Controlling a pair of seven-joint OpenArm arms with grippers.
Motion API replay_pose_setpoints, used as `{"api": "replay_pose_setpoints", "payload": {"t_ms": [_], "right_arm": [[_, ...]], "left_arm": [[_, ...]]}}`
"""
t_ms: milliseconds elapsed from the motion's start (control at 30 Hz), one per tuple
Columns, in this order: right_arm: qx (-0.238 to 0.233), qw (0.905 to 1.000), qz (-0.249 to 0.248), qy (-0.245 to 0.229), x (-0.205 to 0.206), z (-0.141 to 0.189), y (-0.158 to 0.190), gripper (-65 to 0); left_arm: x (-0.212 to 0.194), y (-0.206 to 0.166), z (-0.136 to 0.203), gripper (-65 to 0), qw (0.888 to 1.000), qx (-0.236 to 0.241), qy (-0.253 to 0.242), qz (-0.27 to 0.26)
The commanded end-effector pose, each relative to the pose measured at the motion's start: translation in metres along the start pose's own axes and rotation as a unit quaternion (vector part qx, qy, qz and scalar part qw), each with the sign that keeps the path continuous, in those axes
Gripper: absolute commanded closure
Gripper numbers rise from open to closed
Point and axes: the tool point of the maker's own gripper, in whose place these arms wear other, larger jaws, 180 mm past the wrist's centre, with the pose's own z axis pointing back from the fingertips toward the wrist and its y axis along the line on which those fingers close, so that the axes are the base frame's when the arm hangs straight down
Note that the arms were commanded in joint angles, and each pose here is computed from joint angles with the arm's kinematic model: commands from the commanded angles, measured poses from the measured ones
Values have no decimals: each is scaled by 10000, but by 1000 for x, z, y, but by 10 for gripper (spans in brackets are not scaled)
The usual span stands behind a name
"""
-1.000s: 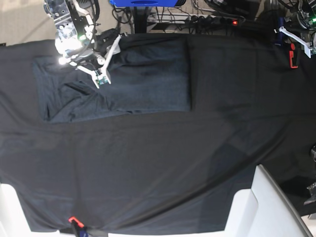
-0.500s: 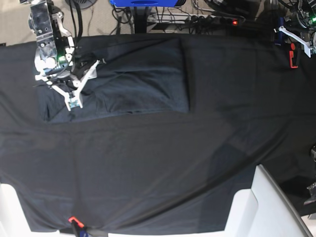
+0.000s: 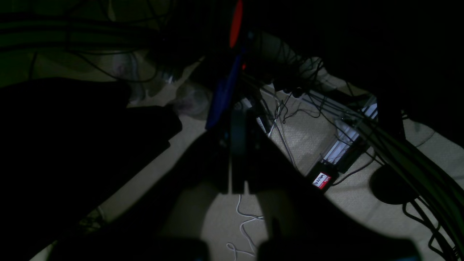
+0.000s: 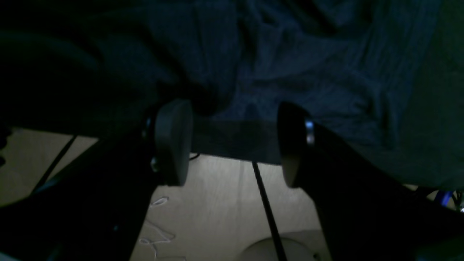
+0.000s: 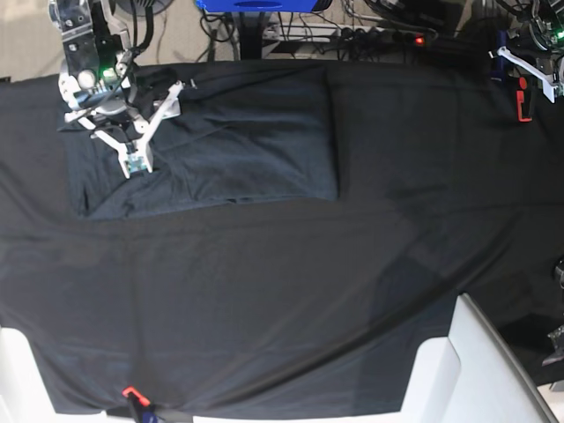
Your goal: Fold the T-shirt properly
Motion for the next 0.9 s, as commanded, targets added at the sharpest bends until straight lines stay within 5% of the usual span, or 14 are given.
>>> {"api": "replay_pose_setpoints", "payload": {"t_ms": [0,233,467,867], "right_arm": [[-70,9998,-11,-174,10,5,-5,-354],[57,9995,-135,-279,29,-4,6,-354],[88,9998,-157,89,4,-35,10,-354],[101,9996,-145,204,-10,-35,12,-354]], "left_arm": [[8,9,4,0,9998,97,-118,-86],[8,9,4,0,9998,97,-118,-86],[8,9,4,0,9998,97,-118,-86],[12,3,3,0,9998,45,-144,-116]]}}
